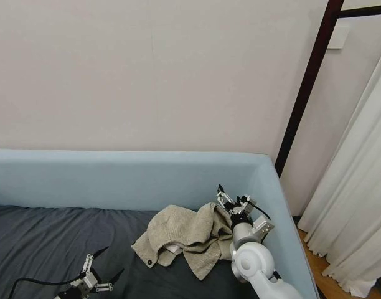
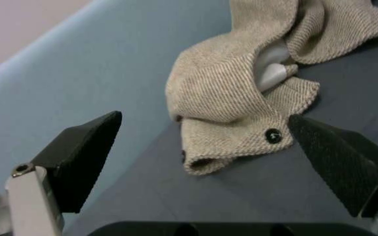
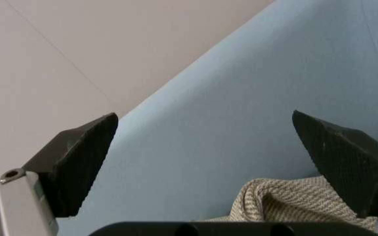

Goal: Pick up the clothes from the sofa and hang them on the clothes hanger.

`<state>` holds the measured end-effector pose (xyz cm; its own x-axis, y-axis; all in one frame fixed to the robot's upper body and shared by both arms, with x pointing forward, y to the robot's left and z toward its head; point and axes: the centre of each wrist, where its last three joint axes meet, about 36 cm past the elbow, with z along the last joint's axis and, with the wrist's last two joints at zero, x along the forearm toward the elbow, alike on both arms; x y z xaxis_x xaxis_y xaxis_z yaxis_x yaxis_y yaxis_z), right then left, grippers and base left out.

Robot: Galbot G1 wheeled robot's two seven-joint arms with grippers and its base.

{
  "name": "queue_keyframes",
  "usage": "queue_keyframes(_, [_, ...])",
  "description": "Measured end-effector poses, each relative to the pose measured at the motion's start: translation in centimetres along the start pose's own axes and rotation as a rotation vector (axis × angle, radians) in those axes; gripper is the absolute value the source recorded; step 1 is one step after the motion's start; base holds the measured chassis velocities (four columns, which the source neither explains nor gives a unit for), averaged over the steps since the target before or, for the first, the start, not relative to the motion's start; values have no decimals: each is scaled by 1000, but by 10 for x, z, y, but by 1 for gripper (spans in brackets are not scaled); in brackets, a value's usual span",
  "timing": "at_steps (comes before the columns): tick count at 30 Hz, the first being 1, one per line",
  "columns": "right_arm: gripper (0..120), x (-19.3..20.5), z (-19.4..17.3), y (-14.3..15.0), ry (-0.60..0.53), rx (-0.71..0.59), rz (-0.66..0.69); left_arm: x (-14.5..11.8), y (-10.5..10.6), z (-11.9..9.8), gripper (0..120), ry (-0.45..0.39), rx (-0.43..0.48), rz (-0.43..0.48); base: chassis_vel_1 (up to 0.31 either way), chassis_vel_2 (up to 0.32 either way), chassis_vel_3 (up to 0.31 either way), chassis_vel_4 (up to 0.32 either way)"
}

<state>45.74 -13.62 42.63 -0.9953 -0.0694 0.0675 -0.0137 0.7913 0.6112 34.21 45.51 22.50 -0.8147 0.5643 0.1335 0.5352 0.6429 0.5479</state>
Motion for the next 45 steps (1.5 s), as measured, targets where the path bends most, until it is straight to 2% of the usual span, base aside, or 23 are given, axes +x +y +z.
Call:
queue_keyframes(3, [100, -1, 1, 0, -4, -2, -6, -27, -17, 6, 100, -2, 30, -1, 0, 0, 0, 0])
queue_keyframes(4, [100, -1, 1, 0, -4, -2, -6, -27, -17, 6, 100, -2, 30, -1, 0, 0, 0, 0])
queue_keyframes(8, [100, -3, 1, -3, -5, 5, -4, -69, -49, 16, 100, 20, 56, 10, 0, 0, 0, 0])
queue_keyframes(11, [100, -3, 0, -4, -5, 8, -2, -79, -57, 20, 100, 42, 51, -6, 0, 0, 0, 0])
queue_keyframes(18, [100, -3, -2, -8, -4, 17, 11, -86, -68, 31, 100, 133, 4, -91, 0, 0, 0, 0])
queue_keyframes(24, [100, -4, -2, -7, 2, 18, 18, -81, -81, 28, 100, 137, -27, -55, 0, 0, 0, 0])
queue_keyframes(29, [100, -5, -1, -4, 9, 15, 19, -79, -98, 26, 100, 149, -117, -3, 0, 0, 0, 0])
queue_keyframes(34, [100, -3, 1, -5, 15, 13, 22, -88, -107, 25, 100, 173, -170, -19, 0, 0, 0, 0])
queue_keyframes(45, [100, -3, 1, -6, 20, 11, 29, -115, -97, 22, 100, 203, -218, -83, 0, 0, 0, 0])
